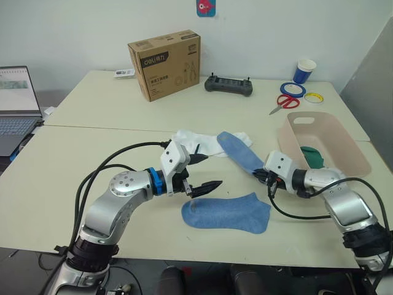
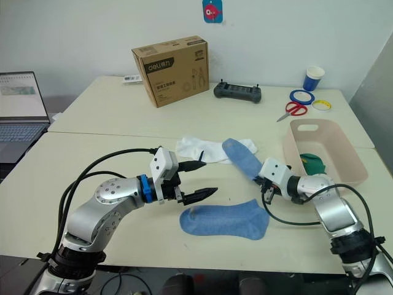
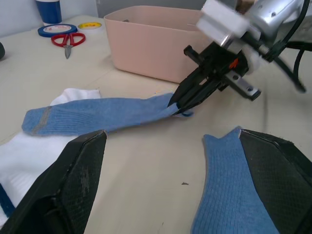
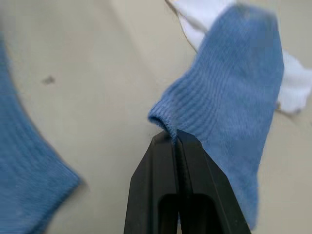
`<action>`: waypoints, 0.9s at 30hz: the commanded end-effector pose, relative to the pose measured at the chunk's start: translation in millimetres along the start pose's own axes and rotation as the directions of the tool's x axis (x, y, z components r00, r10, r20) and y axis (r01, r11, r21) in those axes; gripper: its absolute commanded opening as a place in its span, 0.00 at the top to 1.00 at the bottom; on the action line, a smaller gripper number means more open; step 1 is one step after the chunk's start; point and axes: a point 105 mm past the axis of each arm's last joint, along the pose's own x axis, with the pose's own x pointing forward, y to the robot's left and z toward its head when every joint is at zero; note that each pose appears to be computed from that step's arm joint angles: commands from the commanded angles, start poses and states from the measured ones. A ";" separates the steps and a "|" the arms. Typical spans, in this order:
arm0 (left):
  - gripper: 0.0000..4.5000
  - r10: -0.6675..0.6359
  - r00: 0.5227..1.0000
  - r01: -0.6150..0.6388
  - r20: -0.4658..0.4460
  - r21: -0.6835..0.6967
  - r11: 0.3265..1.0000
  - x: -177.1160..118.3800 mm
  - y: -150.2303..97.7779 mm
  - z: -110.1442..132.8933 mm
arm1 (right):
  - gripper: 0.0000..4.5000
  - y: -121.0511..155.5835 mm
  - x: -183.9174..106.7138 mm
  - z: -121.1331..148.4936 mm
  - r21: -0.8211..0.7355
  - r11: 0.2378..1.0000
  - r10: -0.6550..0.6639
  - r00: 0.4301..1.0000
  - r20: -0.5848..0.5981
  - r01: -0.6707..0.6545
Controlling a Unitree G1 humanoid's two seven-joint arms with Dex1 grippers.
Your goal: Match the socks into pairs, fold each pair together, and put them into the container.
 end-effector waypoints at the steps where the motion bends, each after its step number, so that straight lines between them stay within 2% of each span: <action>1: 0.00 0.006 1.000 -0.007 0.015 0.023 1.000 -5.4 2.9 5.3 | 1.00 9.5 -11.7 17.6 -0.052 0.996 0.075 0.996 0.053 -0.073; 7: 0.00 0.006 1.000 -0.005 -0.008 0.014 1.000 -8.8 4.5 -1.2 | 1.00 60.0 -16.1 23.5 0.022 0.952 0.303 0.951 0.062 -0.305; 12: 0.00 0.002 1.000 -0.002 -0.018 0.009 1.000 -10.5 3.8 -3.0 | 1.00 88.4 -12.0 33.9 0.091 0.908 0.400 0.910 0.112 -0.410; 15: 0.00 0.000 0.999 0.000 -0.039 0.007 1.000 -14.1 3.4 -5.9 | 1.00 92.8 -16.1 31.9 0.123 0.893 0.423 0.900 0.104 -0.434; 22: 0.00 -0.007 0.993 0.012 -0.117 0.041 0.999 -25.0 6.5 -17.9 | 1.00 102.3 -42.7 4.8 0.147 0.845 0.522 0.853 -0.014 -0.514; 27: 0.00 0.040 0.987 -0.028 -0.157 0.077 0.997 -18.8 24.1 -32.3 | 1.00 106.1 -43.7 -6.9 0.090 0.851 0.524 0.849 -0.070 -0.517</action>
